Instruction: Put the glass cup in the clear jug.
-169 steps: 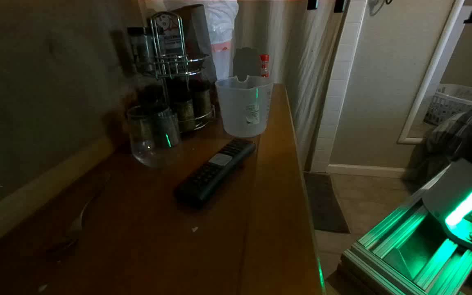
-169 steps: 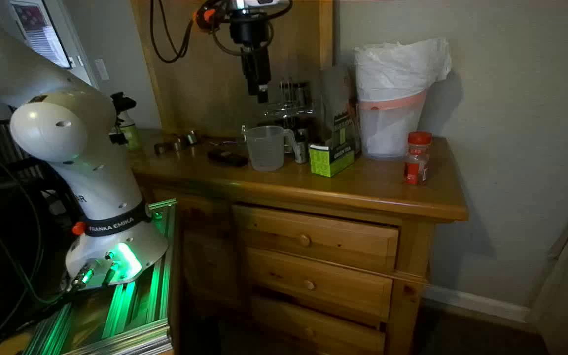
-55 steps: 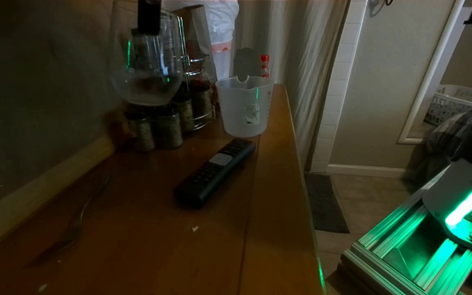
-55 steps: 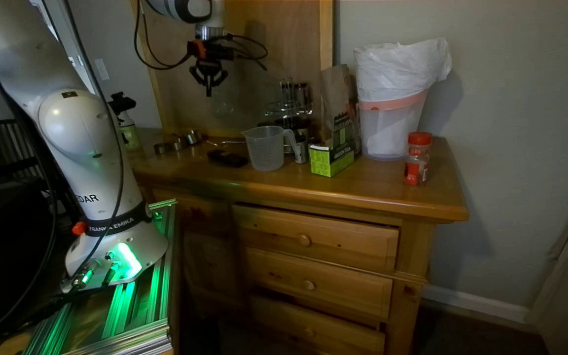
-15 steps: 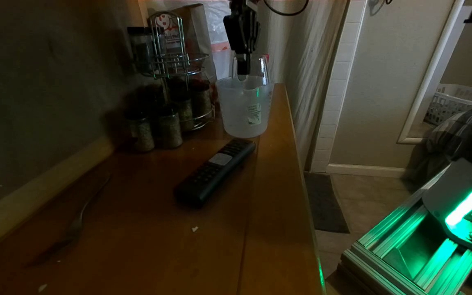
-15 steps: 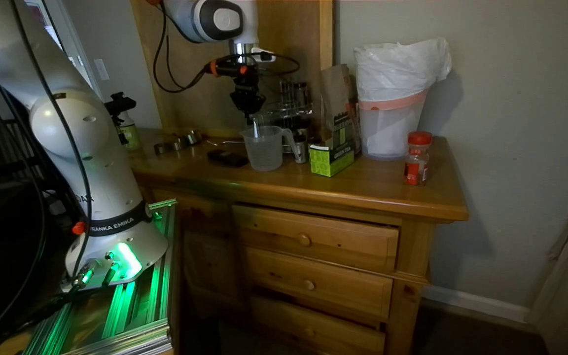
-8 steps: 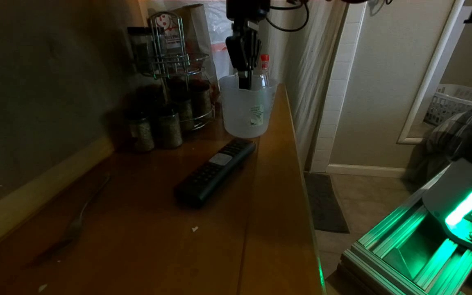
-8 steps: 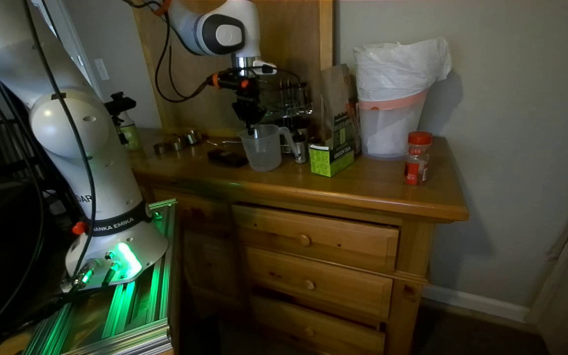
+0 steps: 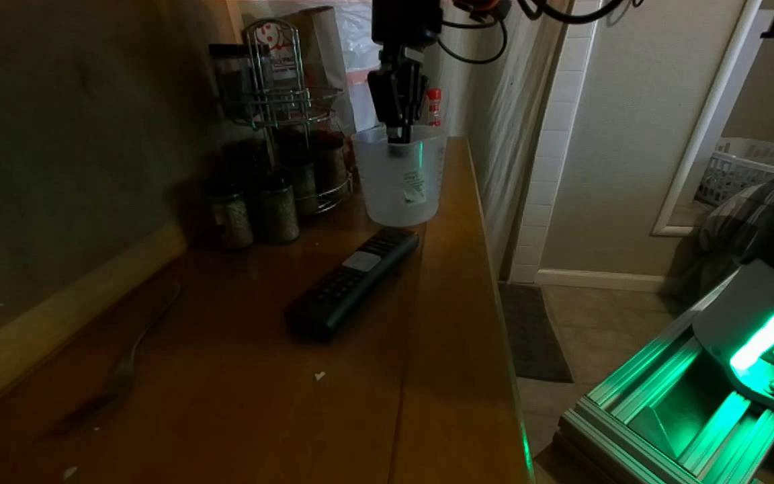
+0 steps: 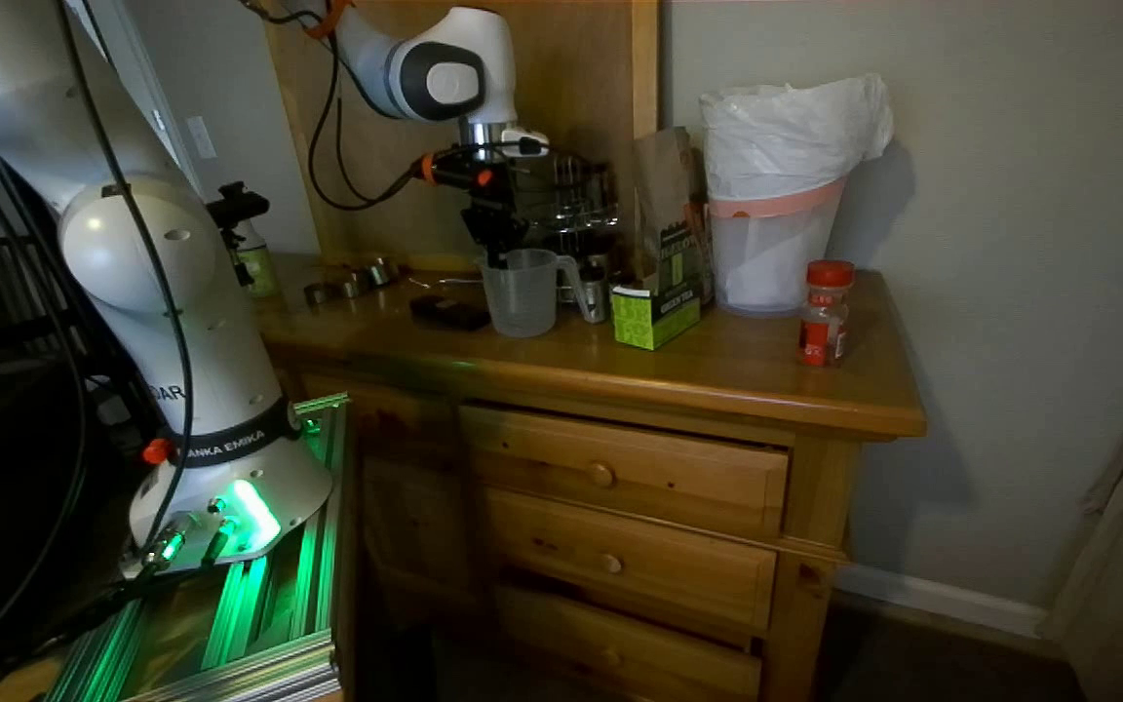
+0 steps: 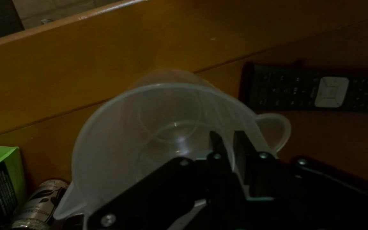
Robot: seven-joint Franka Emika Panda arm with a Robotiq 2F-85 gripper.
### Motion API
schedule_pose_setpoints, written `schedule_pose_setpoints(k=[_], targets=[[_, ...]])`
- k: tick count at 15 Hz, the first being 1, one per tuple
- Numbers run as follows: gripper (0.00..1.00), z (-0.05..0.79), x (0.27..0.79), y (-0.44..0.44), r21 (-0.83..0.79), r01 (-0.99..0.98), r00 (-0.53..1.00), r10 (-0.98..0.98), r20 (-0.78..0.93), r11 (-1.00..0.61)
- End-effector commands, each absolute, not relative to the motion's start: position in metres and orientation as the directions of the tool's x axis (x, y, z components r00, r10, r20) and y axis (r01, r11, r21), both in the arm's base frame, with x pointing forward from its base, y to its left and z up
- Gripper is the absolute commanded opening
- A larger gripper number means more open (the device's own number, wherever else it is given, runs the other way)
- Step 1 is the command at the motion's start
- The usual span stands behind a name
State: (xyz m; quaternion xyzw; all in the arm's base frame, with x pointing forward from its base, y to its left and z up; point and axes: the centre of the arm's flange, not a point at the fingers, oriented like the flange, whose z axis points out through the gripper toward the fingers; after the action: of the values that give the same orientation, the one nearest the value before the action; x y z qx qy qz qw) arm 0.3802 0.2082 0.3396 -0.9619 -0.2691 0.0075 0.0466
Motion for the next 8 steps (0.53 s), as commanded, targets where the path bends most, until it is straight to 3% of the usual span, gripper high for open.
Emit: schedule_pose_setpoints(k=[1, 8], targets=[[0.47, 0.345, 0.379, 0.208, -0.109, 0.504, 0.864, 0.502, 0.044, -0.857], [0.95, 0.408, 0.355, 0.207, -0.074, 0.520, 0.852, 0.512, 0.107, -0.851]])
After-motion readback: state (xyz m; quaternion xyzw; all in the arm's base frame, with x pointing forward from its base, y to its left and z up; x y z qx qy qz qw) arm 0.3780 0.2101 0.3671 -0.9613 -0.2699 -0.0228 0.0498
